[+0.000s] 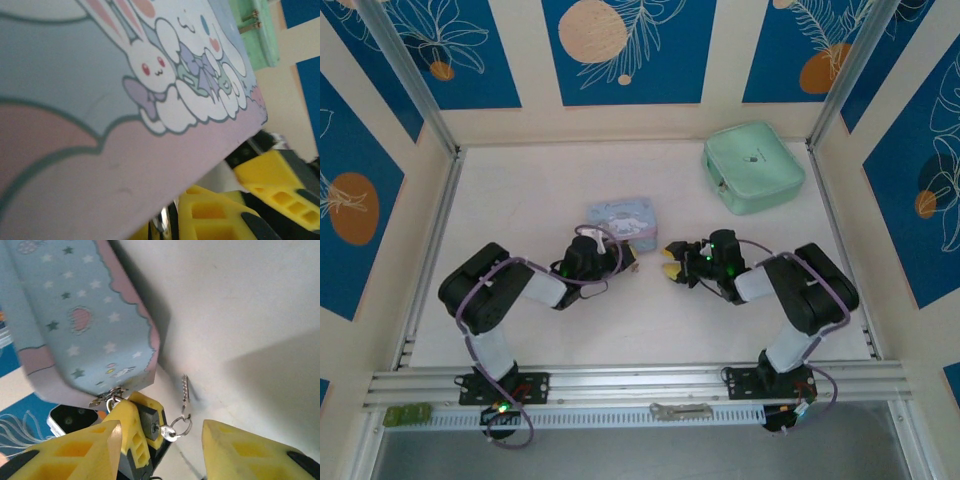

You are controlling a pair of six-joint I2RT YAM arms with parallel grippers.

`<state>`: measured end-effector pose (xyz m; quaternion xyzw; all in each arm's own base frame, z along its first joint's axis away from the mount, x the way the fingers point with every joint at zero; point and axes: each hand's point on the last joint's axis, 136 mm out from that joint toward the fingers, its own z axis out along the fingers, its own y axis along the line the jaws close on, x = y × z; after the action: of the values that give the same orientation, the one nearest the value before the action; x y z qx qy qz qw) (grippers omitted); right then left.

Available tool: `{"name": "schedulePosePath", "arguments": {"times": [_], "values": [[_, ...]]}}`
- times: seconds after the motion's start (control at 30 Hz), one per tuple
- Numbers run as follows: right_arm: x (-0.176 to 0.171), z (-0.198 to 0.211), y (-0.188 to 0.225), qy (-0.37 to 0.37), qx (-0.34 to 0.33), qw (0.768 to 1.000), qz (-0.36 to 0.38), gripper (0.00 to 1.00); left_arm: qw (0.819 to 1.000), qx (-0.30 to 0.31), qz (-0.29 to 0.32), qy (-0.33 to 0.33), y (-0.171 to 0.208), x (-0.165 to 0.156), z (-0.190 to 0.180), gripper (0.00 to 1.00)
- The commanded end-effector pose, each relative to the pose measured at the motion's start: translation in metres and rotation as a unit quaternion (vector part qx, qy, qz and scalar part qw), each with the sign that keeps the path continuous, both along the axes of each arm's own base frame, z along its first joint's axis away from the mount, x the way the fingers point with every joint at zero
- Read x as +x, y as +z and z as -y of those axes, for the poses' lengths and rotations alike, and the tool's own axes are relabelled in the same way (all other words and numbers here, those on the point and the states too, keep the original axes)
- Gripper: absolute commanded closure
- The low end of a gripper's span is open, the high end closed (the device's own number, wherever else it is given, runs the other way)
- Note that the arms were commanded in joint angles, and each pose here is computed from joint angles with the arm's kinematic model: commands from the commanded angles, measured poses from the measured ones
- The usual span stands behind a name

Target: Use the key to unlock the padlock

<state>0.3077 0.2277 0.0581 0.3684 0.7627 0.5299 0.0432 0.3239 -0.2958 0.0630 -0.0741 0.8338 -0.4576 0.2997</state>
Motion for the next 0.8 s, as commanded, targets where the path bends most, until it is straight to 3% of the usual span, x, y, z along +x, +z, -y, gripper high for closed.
{"name": "schedulePosePath", "arguments": {"times": [0.0, 0.2, 0.33, 0.4, 0.6, 0.7, 0.77], "values": [[-0.006, 0.013, -0.005, 0.026, -0.087, 0.996, 0.010, 0.54, 1.000, 0.014, 0.020, 0.002, 0.013, 0.005, 0.003, 0.95], [-0.004, 0.026, 0.018, 0.058, -0.186, 0.979, 0.067, 0.54, 1.000, 0.010, 0.017, 0.013, 0.009, 0.003, -0.002, 0.72], [-0.008, 0.029, 0.032, 0.081, -0.247, 0.959, 0.112, 0.53, 0.999, 0.003, 0.019, 0.027, 0.013, -0.003, -0.010, 0.49], [-0.010, 0.028, 0.039, 0.100, -0.281, 0.945, 0.136, 0.51, 0.999, 0.001, 0.021, 0.033, 0.018, -0.006, -0.016, 0.46], [-0.021, -0.002, 0.058, 0.203, -0.362, 0.879, 0.234, 0.51, 0.996, 0.036, 0.038, 0.077, 0.036, -0.014, -0.051, 0.39], [-0.025, -0.019, 0.058, 0.266, -0.403, 0.834, 0.265, 0.51, 0.991, 0.059, 0.037, 0.117, 0.044, -0.012, -0.075, 0.27], [-0.028, -0.034, 0.054, 0.311, -0.431, 0.799, 0.282, 0.51, 0.987, 0.067, 0.033, 0.141, 0.048, -0.008, -0.092, 0.25]]}}
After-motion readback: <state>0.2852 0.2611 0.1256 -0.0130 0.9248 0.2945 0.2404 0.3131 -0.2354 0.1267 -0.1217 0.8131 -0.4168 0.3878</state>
